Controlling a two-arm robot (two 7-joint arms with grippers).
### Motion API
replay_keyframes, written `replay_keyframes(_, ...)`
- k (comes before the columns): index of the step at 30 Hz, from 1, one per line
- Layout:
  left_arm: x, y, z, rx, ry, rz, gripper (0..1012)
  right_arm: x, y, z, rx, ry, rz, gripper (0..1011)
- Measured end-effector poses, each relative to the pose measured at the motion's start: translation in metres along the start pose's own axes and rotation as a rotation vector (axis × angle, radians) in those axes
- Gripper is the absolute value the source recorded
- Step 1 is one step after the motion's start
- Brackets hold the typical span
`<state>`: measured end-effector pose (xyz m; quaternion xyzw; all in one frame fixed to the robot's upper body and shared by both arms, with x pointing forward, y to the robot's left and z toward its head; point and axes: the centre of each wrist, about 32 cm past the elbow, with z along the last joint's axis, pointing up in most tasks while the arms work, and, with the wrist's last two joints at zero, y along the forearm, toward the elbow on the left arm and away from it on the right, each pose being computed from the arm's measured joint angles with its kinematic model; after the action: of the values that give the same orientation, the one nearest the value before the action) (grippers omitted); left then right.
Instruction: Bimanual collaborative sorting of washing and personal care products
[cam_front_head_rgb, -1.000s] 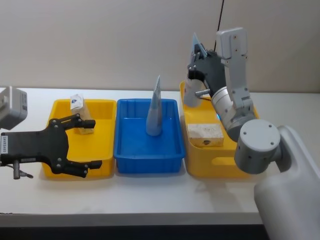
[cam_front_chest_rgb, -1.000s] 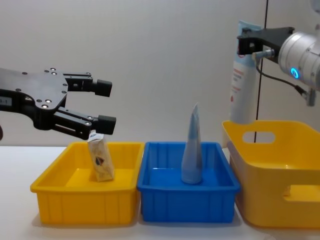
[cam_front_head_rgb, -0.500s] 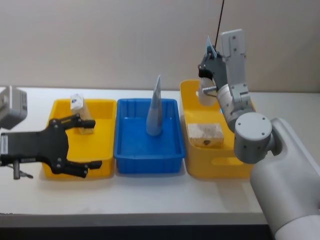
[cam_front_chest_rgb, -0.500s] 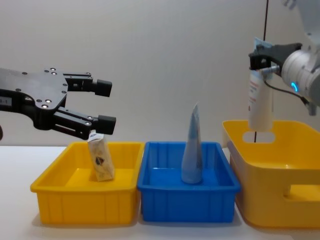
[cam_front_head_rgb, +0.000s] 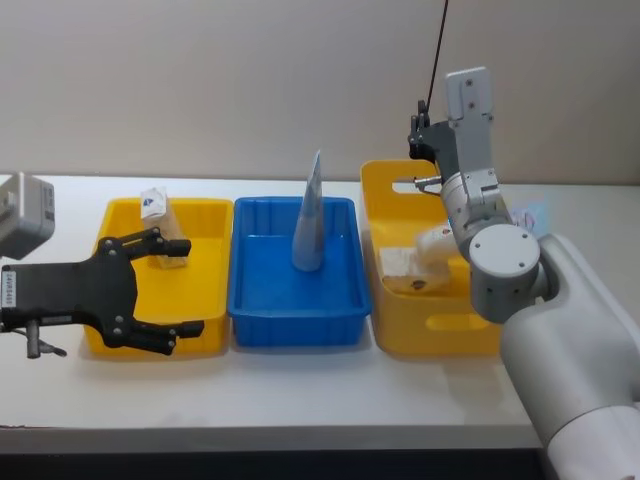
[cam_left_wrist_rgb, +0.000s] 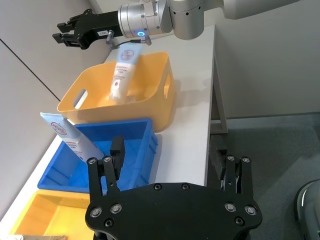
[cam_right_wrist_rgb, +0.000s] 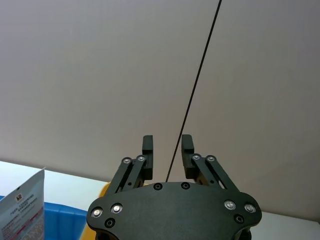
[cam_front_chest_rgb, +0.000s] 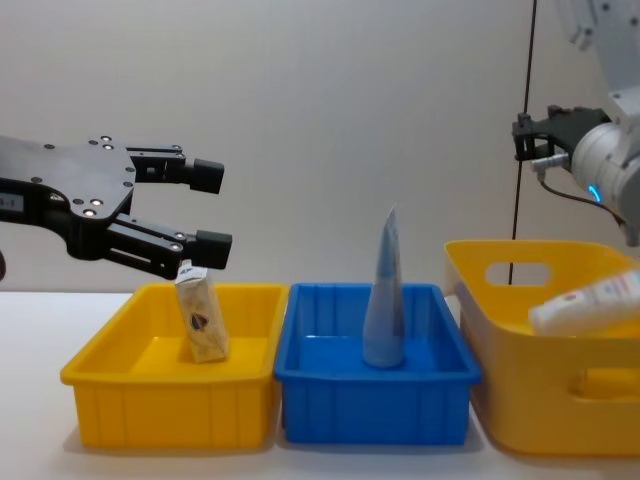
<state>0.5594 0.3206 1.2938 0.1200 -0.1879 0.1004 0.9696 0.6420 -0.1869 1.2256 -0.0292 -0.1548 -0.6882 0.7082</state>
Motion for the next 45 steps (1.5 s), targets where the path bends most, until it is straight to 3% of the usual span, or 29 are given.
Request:
replay_keyframes(12,0.0,0.0,0.0,0.0,0.0,0.0,1001,0.003,-0.009,0.003,0.027,0.018,0.03,668)
replay_keyframes(17,0.0,0.0,0.0,0.0,0.0,0.0,1001,0.009,-0.024,0.009,0.047,0.039,0.071,855)
replay_keyframes(23,0.0,0.0,0.0,0.0,0.0,0.0,1002,0.017,-0.046,0.015,0.064,0.062,0.122,996)
replay_keyframes(31,0.0,0.0,0.0,0.0,0.0,0.0,1002,0.034,-0.093,0.019,0.069,0.087,0.191,1000)
replay_keyframes(41,0.0,0.0,0.0,0.0,0.0,0.0,1001,0.046,-0.126,0.019,0.056,0.098,0.233,1000)
replay_keyframes(45,0.0,0.0,0.0,0.0,0.0,0.0,1001,0.048,-0.133,0.02,0.053,0.1,0.242,1000)
